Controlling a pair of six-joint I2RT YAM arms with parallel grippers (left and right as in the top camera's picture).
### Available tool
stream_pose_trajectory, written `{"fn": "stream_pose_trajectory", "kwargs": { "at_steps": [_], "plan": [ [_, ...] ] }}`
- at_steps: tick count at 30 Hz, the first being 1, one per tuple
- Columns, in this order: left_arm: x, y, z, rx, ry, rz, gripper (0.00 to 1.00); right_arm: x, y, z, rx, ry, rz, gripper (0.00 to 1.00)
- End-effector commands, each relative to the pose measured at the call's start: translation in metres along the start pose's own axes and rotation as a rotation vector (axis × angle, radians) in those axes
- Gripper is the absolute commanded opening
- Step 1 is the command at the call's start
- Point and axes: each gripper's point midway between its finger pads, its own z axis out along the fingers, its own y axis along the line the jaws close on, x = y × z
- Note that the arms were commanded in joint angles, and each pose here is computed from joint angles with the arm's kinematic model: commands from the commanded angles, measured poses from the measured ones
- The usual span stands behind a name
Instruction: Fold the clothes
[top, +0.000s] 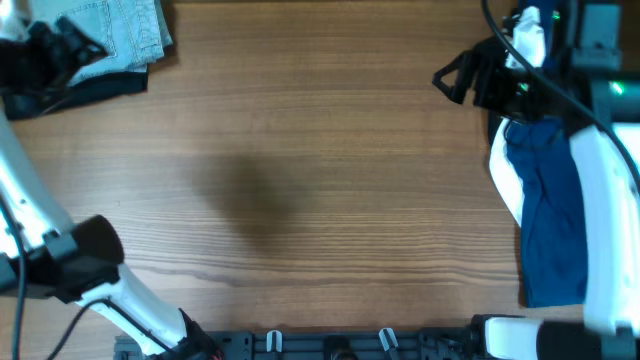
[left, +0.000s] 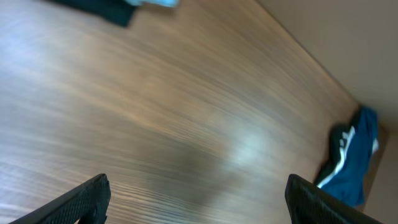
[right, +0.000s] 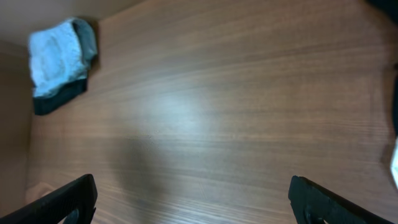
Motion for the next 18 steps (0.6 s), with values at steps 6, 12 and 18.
{"fn": "stream_pose_trajectory", "kwargs": {
  "at_steps": [6,12,18],
  "plan": [
    [0.11,-0.119,-0.045,0.096,0.001,0.418,1.0,0.041,-0.012,-0.077,0.206,-0.066,-0.068,0.99],
    [0.211,-0.111,-0.066,0.1,0.084,0.588,1.0,0.04,-0.009,-0.113,0.237,-0.26,-0.048,1.0],
    [0.225,-0.106,-0.083,0.131,0.033,0.62,1.0,0.032,-0.01,-0.106,0.226,-0.271,0.021,1.0]
  ]
}}
